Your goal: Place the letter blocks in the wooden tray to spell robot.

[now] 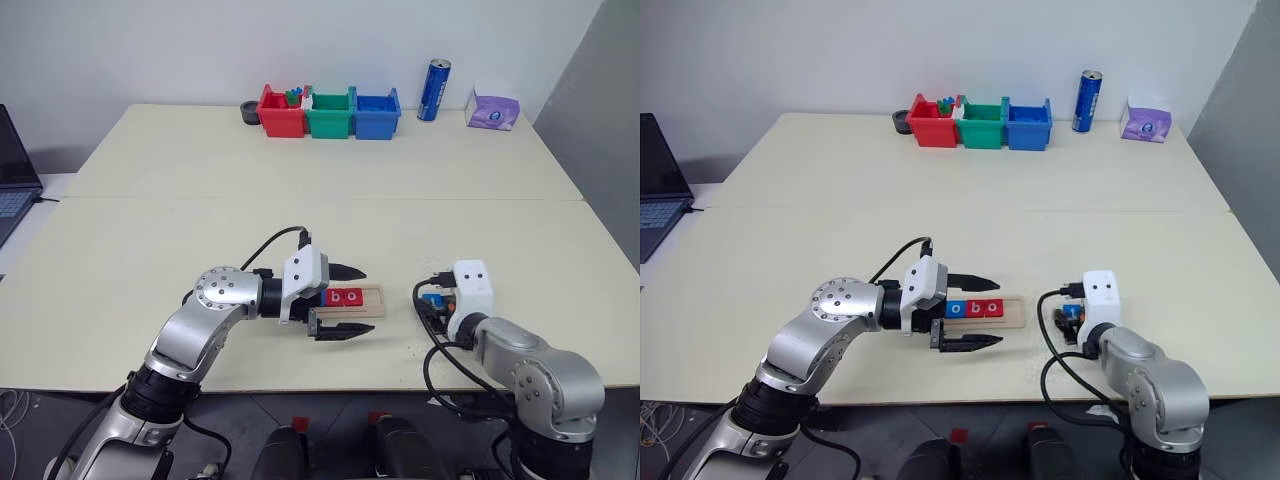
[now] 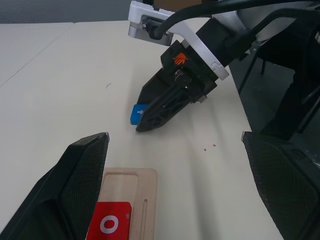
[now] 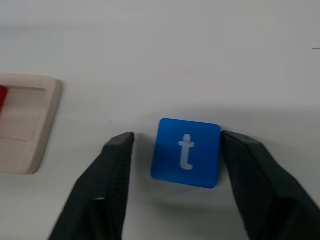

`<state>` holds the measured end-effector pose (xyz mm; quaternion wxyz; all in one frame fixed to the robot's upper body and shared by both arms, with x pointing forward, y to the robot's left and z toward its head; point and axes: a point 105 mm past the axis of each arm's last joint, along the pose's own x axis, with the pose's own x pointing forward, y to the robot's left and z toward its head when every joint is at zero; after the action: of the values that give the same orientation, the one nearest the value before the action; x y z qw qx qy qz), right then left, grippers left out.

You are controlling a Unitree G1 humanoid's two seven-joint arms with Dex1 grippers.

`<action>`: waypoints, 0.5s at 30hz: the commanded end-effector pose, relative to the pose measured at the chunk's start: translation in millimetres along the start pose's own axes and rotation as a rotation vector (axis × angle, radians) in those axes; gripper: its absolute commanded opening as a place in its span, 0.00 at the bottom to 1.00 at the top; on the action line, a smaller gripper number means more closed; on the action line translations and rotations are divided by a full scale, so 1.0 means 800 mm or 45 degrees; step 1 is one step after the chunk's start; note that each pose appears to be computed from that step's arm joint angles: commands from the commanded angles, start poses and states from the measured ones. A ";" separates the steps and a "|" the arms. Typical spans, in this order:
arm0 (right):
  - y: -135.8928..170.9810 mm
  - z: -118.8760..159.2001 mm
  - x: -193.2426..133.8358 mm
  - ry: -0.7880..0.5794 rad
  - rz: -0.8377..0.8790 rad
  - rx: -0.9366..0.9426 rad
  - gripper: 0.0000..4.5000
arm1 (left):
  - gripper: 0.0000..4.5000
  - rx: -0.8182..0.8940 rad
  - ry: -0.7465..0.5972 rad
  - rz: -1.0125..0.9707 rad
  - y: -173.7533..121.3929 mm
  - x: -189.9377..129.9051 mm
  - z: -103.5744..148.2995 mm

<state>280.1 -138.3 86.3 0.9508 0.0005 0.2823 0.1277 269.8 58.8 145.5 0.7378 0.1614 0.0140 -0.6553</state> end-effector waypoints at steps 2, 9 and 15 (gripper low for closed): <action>0.012 0.039 -0.015 -0.118 0.178 -0.128 0.99 | 1.00 0.043 -0.038 0.021 0.005 -0.005 0.013; 0.009 0.125 -0.042 -0.427 0.573 -0.521 0.99 | 1.00 0.049 -0.048 0.015 0.009 -0.004 0.014; -0.010 0.075 -0.028 -0.343 0.833 -0.866 0.99 | 1.00 0.066 -0.054 -0.002 0.013 0.000 0.017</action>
<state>303.0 -152.2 145.3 0.8609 -0.1784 0.1117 0.4632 277.7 59.2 151.4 0.7380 0.1641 0.0033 -0.6545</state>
